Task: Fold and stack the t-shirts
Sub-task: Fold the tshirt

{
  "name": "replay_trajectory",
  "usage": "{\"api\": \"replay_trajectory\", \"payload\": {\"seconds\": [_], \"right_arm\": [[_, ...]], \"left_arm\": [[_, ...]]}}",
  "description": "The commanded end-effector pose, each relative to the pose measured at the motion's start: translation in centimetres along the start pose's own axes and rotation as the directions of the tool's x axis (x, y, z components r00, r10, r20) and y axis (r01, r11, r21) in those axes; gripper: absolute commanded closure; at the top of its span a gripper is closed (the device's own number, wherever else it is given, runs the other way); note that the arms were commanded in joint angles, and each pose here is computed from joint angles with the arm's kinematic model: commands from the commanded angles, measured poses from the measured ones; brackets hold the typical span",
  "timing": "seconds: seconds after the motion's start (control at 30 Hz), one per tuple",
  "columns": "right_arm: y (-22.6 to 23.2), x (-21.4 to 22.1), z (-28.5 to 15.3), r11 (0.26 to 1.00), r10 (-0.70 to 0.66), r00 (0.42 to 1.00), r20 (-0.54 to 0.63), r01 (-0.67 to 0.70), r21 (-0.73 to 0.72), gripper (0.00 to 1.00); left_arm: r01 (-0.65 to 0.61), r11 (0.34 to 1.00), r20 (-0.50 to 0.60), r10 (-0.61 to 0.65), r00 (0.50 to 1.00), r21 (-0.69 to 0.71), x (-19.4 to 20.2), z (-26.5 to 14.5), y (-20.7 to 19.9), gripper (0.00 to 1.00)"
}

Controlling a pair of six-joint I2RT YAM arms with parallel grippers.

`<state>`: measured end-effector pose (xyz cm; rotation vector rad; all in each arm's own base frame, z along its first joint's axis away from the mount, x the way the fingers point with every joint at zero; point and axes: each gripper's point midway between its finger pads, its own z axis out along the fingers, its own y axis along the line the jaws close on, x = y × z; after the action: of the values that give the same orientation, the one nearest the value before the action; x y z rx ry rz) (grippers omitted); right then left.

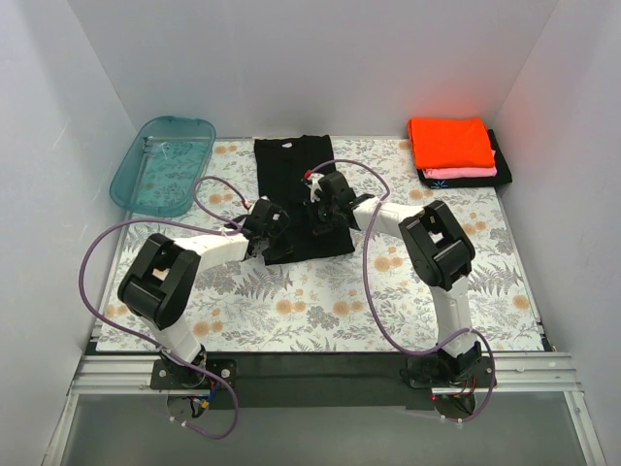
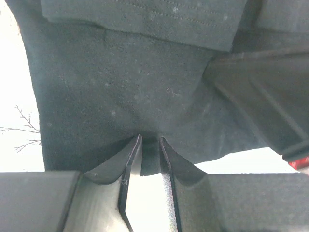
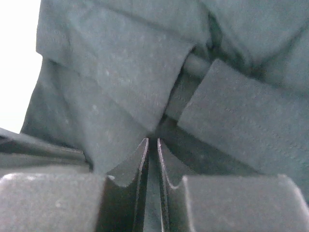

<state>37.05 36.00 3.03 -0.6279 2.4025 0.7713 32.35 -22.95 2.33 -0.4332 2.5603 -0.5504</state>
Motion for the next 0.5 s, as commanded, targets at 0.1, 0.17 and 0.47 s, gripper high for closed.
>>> {"api": "replay_trajectory", "payload": {"seconds": [0.1, 0.17, 0.47], "right_arm": [[-1.3, -3.9, 2.1, 0.998, -0.052, 0.992, 0.117, 0.046, 0.052, 0.82], [-2.3, -5.3, 2.5, 0.995, -0.064, 0.986, 0.151, 0.051, 0.088, 0.81], [-5.0, -13.1, 0.9, 0.991, -0.074, 0.951, 0.300, 0.037, 0.126, 0.77]], "left_arm": [[-0.009, 0.999, -0.123, 0.003, 0.992, -0.049, 3.7, -0.6, 2.4, 0.80], [-0.011, 0.999, -0.136, 0.005, 0.991, -0.046, 4.0, -1.1, 2.6, 0.80], [-0.032, 0.999, -0.202, 0.024, 0.979, -0.035, 5.9, -3.2, 3.4, 0.79]]}}
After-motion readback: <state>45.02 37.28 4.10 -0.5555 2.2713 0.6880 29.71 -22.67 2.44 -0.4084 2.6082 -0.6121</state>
